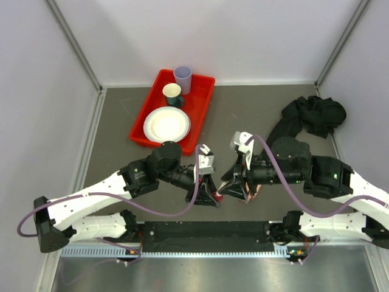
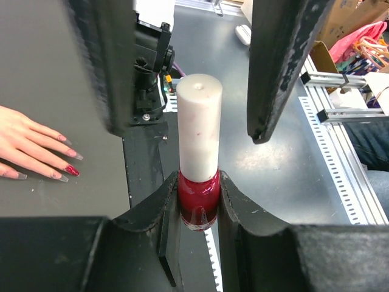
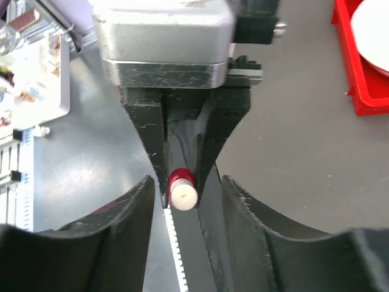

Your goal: Paint the nails

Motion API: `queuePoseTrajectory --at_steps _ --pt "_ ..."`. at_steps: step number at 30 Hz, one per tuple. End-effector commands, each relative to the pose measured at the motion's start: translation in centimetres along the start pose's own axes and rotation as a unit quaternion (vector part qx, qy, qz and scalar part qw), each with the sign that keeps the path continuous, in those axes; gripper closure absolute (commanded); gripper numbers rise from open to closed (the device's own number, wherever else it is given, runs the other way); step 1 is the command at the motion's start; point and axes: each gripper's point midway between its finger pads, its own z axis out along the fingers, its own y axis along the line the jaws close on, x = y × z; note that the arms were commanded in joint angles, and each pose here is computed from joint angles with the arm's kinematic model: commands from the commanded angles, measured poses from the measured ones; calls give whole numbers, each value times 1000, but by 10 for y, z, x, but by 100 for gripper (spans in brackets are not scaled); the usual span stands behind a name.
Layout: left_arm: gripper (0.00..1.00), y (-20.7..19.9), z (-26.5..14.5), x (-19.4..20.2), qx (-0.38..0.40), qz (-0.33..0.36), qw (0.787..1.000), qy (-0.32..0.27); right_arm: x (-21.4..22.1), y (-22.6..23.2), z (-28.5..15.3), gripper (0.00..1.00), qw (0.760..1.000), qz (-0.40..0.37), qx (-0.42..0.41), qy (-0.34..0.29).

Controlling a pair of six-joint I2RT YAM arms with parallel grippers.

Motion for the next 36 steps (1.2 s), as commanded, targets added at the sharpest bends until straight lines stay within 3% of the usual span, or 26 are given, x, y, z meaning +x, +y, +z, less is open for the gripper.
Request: queuePoseTrajectory --at_steps 1,3,4,5,6,7,9,10,11,12,14,17,22,24,25,26,27,28,30,32,36 --pt "100 -8 -6 -33 -1 42 998 -41 -1 9 3 58 999 -14 -34 0" --pt "100 -5 -7 -35 -16 48 998 -45 2 12 4 73 999 -15 -46 3" --pt "100 6 -11 -40 -55 50 996 -55 1 12 5 90 999 -13 -46 3" --pt "100 16 -14 -42 -86 52 993 -59 2 9 5 98 999 -11 -38 3" --pt "100 26 -18 -44 -120 54 989 -64 2 5 6 100 1000 -8 -27 3" --pt "100 55 -31 -49 -214 49 973 -76 2 2 6 100 1000 -1 -16 1" --pt "100 82 -49 -52 -304 47 947 -90 -1 -16 9 100 999 16 37 -11" --pt "100 102 -64 -56 -369 40 923 -104 -3 -23 11 100 997 39 60 -18" --pt "100 127 -88 -58 -457 32 881 -121 -7 -45 16 100 991 54 120 -29" --pt "100 136 -96 -59 -487 35 864 -122 -6 -58 17 100 984 74 159 -32" --pt "100 153 -109 -61 -542 31 830 -126 -6 -91 14 100 943 165 281 -69" --pt "100 169 -105 -58 -560 42 819 -118 3 -98 18 100 896 231 367 -93" --pt "100 175 -91 -49 -544 39 832 -106 4 -104 16 100 879 226 412 -86" --pt "100 171 -89 -45 -533 42 839 -101 3 -103 10 100 884 218 403 -92" --pt "100 164 -85 -39 -513 44 852 -93 -8 -99 2 98 894 207 381 -109" --pt "100 159 -80 -36 -494 45 863 -90 -6 -89 8 91 912 202 344 -96" --pt "100 148 -79 -40 -472 47 875 -100 -9 -88 5 74 918 199 328 -98" --pt "100 132 -60 -34 -408 55 906 -94 -11 -84 3 64 931 177 308 -90" --pt "100 107 -51 -34 -345 66 931 -100 -16 -71 -5 40 950 161 253 -84" --pt "100 80 -38 -29 -268 69 957 -93 -21 -49 -12 33 974 112 181 -77" --pt "100 41 -24 -26 -160 71 982 -73 -24 -6 -14 35 996 47 50 -60"
